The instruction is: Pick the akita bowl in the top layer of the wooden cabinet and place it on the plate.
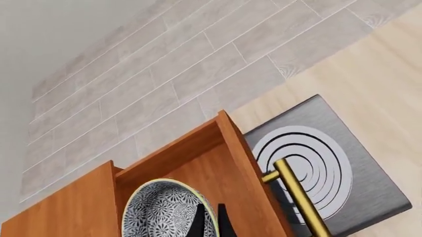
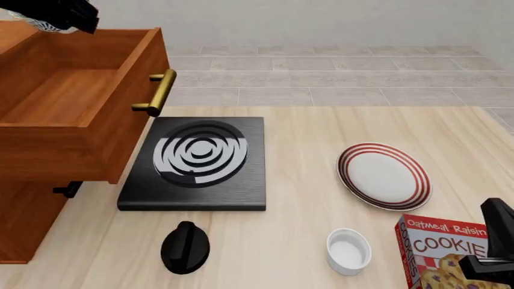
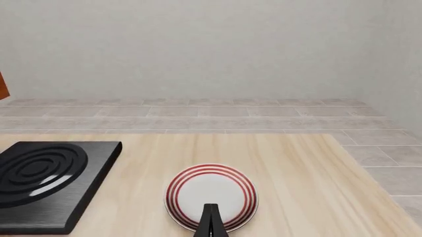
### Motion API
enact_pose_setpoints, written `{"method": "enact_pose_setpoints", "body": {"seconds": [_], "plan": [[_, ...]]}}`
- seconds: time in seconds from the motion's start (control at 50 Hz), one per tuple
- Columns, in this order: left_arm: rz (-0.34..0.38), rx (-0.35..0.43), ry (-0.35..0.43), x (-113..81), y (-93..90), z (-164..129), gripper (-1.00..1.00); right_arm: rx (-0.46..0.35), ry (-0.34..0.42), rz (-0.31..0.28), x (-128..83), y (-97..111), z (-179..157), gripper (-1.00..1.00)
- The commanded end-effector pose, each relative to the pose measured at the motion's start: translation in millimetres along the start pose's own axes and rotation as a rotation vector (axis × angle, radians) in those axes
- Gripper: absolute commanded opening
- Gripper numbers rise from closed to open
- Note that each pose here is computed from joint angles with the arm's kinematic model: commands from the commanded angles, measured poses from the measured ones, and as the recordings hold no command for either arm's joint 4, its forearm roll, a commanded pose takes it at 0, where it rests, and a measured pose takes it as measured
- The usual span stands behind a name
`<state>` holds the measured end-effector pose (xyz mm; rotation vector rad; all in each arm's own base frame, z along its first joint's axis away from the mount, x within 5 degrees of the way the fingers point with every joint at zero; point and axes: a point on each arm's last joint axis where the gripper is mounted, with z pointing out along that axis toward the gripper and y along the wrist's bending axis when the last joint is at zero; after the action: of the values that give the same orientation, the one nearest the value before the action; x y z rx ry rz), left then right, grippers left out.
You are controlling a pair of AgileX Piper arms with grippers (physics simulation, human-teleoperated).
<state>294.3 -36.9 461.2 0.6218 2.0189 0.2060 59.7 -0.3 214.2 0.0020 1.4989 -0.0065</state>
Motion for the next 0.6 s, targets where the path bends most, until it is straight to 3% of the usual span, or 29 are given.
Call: {"method": "enact_pose_setpoints", "body": {"seconds": [0.02,0.2,0.38,0.6], "plan": [[0.025,-0.009,-0.070,-21.9,1.4,-19.9,-1.00,0.000,0.001,-0.001,0.2,0.0,-0.6,-1.00],[0.044,0.005,-0.147,-43.8,-3.6,-40.7,-1.00,0.001,0.001,0.000,0.3,0.0,-1.1,-1.00],[0.080,0.078,-0.176,-46.2,-29.2,-43.1,-1.00,0.001,0.000,0.000,0.2,-0.1,-0.7,-1.00],[0.109,0.115,-0.216,-57.2,-40.5,-51.2,-1.00,0.001,-0.001,-0.003,0.4,-0.1,-1.1,-1.00]]}}
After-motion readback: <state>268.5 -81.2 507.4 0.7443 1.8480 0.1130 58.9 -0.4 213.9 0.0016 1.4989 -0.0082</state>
